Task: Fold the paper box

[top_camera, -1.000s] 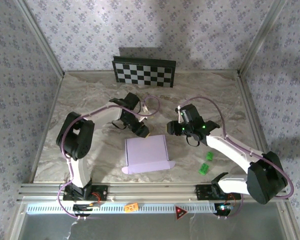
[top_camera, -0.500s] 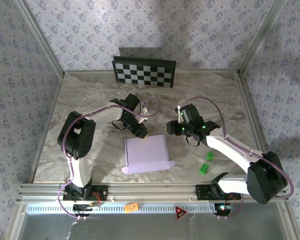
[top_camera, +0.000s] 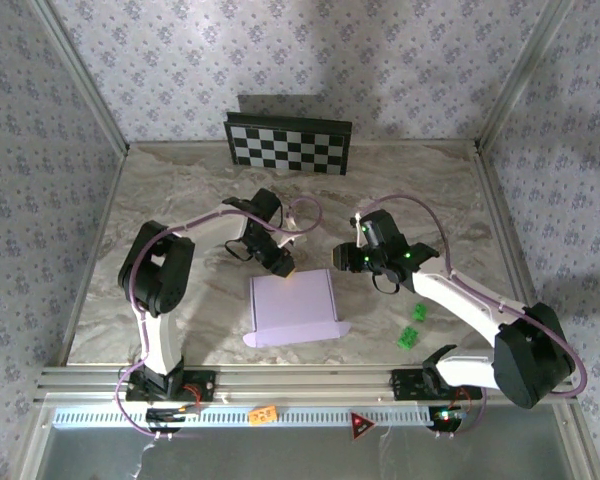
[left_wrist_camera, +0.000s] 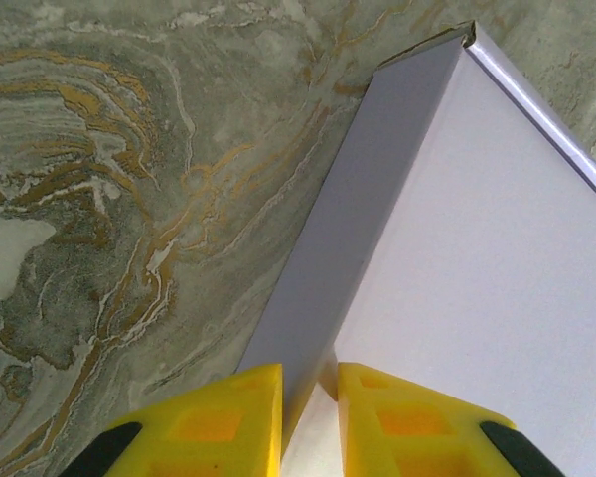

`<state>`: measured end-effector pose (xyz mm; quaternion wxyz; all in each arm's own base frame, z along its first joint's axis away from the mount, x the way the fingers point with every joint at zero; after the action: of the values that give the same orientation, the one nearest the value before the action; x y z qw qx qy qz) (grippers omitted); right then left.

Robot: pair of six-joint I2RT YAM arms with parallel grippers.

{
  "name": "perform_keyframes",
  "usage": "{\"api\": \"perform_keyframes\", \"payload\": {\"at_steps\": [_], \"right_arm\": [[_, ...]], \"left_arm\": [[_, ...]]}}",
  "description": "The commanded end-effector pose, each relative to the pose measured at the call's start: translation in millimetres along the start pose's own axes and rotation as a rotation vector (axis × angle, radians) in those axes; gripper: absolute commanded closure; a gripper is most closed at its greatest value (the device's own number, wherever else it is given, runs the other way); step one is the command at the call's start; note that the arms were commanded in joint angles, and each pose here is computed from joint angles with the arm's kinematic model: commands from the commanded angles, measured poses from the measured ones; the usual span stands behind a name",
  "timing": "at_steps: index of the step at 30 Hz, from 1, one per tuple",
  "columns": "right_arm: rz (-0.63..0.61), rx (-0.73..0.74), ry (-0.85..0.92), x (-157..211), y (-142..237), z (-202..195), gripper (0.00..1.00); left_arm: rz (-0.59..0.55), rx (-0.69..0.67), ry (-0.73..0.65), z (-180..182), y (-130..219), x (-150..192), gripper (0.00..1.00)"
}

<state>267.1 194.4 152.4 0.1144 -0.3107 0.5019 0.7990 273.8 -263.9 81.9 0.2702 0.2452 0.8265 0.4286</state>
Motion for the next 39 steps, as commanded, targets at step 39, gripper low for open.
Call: {"api": "perform_keyframes", "payload": {"at_steps": [39], "right_arm": [[-0.019,-0.042,0.019,-1,3,5,0.53]], "left_arm": [[-0.042,0.014,-0.02,-3,9,-11,0.79]]}}
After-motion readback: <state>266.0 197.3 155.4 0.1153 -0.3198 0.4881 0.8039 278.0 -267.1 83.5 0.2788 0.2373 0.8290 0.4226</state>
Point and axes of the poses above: each hand's point on the last joint's axis, 136 mm out from that joint toward the fingers, its own y axis back along the fingers, its own z axis along the line the jaws close on, x = y × z, the point moved 3 cm from there along y, back along the fingers, and after that the axes turned 7 degrees about y, right-handed, at the moved point
